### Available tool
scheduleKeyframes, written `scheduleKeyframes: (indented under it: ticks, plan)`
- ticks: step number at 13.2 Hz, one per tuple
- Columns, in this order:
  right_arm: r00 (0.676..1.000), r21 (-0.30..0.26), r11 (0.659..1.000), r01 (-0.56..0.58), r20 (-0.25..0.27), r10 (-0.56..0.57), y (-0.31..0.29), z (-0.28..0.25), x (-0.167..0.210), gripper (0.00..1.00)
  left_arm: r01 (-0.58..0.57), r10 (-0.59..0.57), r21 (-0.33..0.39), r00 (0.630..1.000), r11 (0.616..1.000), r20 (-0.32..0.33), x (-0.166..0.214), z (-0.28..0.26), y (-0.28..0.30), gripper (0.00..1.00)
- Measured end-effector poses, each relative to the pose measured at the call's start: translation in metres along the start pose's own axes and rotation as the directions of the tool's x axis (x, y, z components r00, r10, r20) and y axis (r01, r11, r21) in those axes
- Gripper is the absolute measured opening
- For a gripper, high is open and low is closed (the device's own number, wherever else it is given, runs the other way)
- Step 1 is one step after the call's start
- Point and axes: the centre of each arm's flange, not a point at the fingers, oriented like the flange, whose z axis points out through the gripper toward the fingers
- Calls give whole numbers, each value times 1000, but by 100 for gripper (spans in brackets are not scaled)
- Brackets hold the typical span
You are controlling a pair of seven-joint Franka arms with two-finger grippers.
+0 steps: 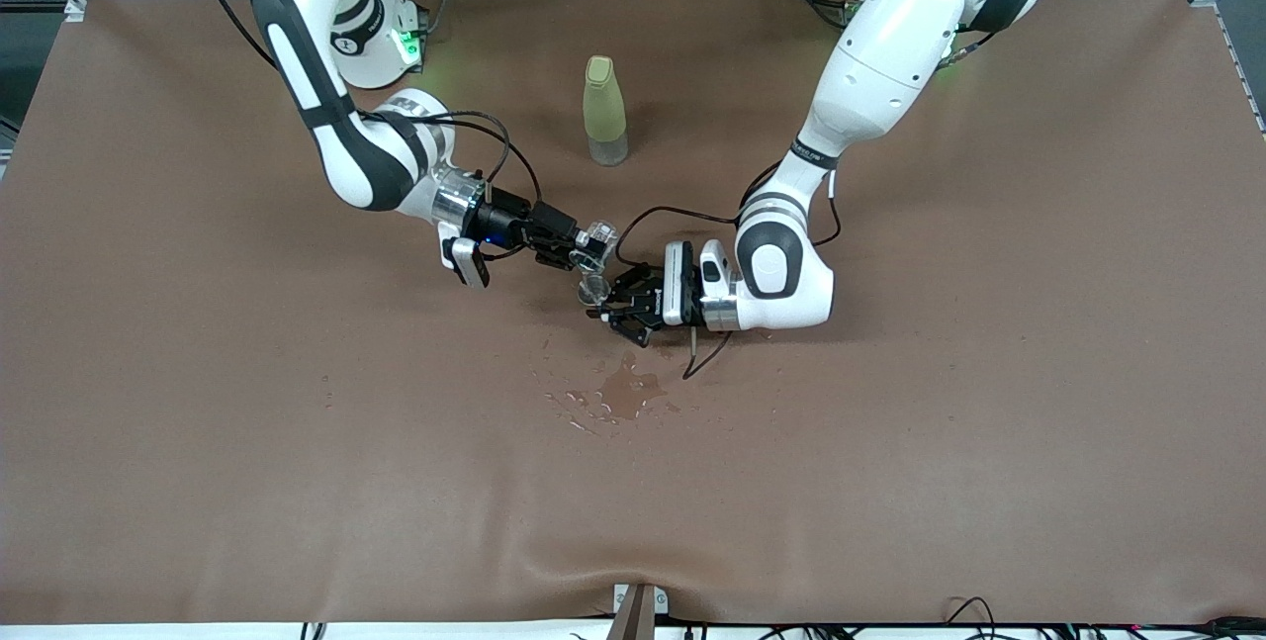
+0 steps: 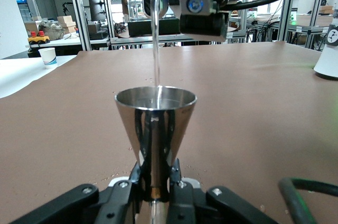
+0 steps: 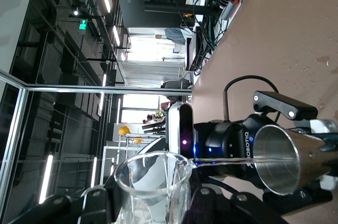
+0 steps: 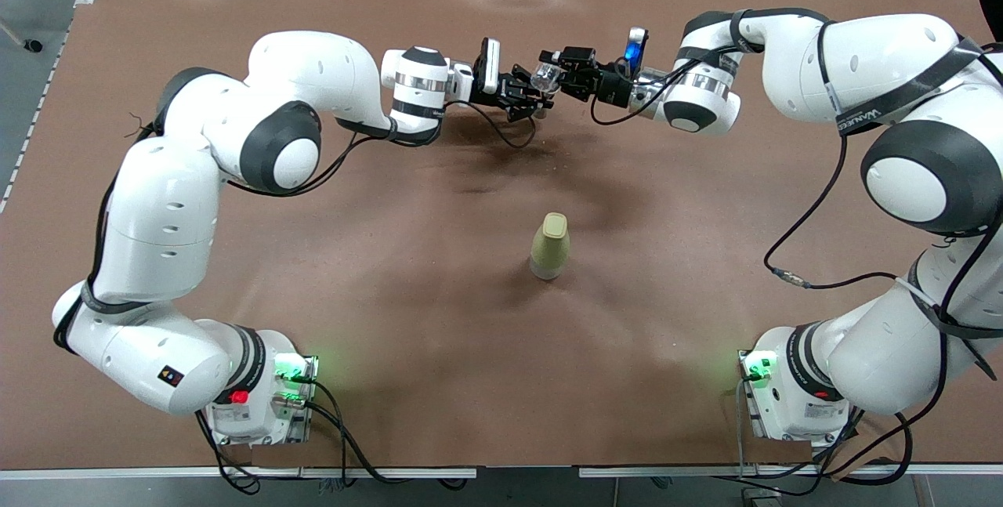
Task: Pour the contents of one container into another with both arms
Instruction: 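Pour liquid from the beaker into the jigger with the right gripper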
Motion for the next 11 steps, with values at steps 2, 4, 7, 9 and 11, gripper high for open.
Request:
scheduleKeyframes:
  ticks: [2, 4, 7, 9, 11]
  plan:
    - [1000, 0, 1000, -31, -1, 31, 0, 0, 0, 50, -1, 1, 0, 1000, 1000, -1, 0, 1, -1, 21]
    - [998, 0, 998, -57, -2, 57, 0, -1, 1, 50, 0, 0, 0, 1000, 1000, 0, -2, 1, -1, 21]
    - [996, 0, 996, -90, -2, 90, 0, -1, 1, 50, 0, 0, 0, 1000, 1000, 0, -4, 2, -1, 21]
    - [995, 0, 995, -99, -2, 99, 0, -1, 1, 50, 2, -2, 1, 1000, 1000, 2, -6, 2, -1, 21]
    - [994, 0, 994, -111, -2, 111, 0, -1, 1, 50, 4, -4, 1, 1000, 1000, 2, -7, 3, -1, 21]
